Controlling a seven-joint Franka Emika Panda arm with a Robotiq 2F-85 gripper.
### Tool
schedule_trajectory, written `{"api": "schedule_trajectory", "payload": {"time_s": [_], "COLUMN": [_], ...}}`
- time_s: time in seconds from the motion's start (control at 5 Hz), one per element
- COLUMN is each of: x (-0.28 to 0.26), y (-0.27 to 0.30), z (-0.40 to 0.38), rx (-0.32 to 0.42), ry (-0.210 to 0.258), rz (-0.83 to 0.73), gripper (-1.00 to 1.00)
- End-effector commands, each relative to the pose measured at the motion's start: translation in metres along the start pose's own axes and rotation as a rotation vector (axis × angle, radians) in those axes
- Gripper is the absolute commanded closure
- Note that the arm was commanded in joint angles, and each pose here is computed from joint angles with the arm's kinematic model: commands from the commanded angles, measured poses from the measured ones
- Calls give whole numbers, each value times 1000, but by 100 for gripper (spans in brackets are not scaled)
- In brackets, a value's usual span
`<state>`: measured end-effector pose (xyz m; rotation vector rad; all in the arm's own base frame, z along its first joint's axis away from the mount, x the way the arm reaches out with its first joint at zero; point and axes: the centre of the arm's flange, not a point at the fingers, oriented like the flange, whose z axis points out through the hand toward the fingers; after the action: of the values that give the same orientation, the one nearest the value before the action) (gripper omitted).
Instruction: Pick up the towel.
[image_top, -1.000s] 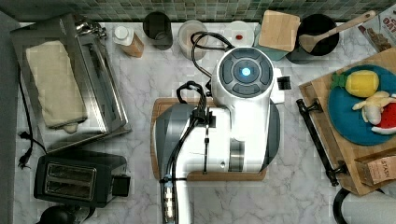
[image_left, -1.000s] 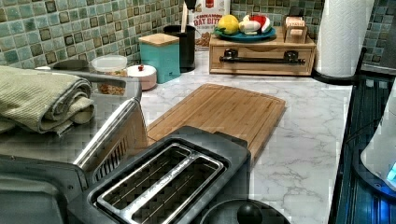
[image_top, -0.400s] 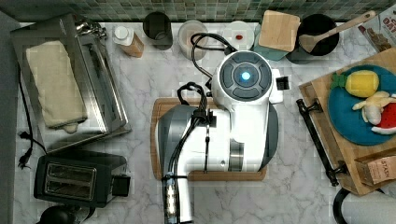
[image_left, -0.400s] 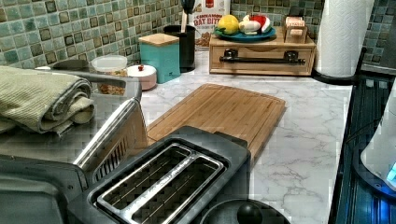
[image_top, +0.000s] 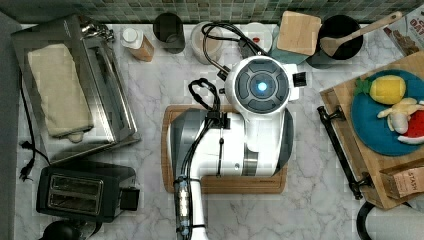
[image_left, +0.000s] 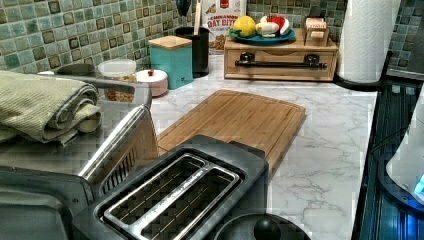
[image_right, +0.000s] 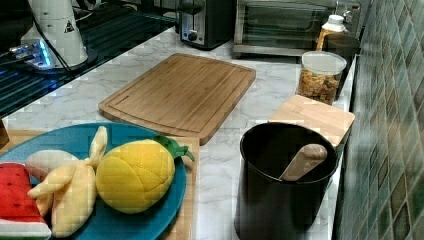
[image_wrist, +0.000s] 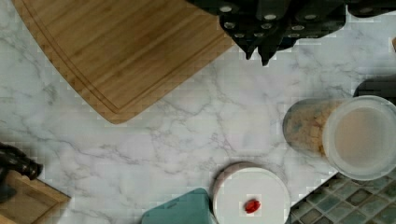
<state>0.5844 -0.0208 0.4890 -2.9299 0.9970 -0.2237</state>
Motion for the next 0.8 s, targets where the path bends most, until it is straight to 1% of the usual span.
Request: {"api": "schedule_trajectory", "payload": {"time_s": [0.2,0.4,0.6,0.8], "x": [-36,-52,-63,-75], "y": [-110,-131,-146,-153], "z": [-77,-83,-78,-75], "rx": [196,253,295,382], "ry": [111,103,92,47], "rz": [-210,-275,-360,-467], "gripper": [100,100,-100,-100]}}
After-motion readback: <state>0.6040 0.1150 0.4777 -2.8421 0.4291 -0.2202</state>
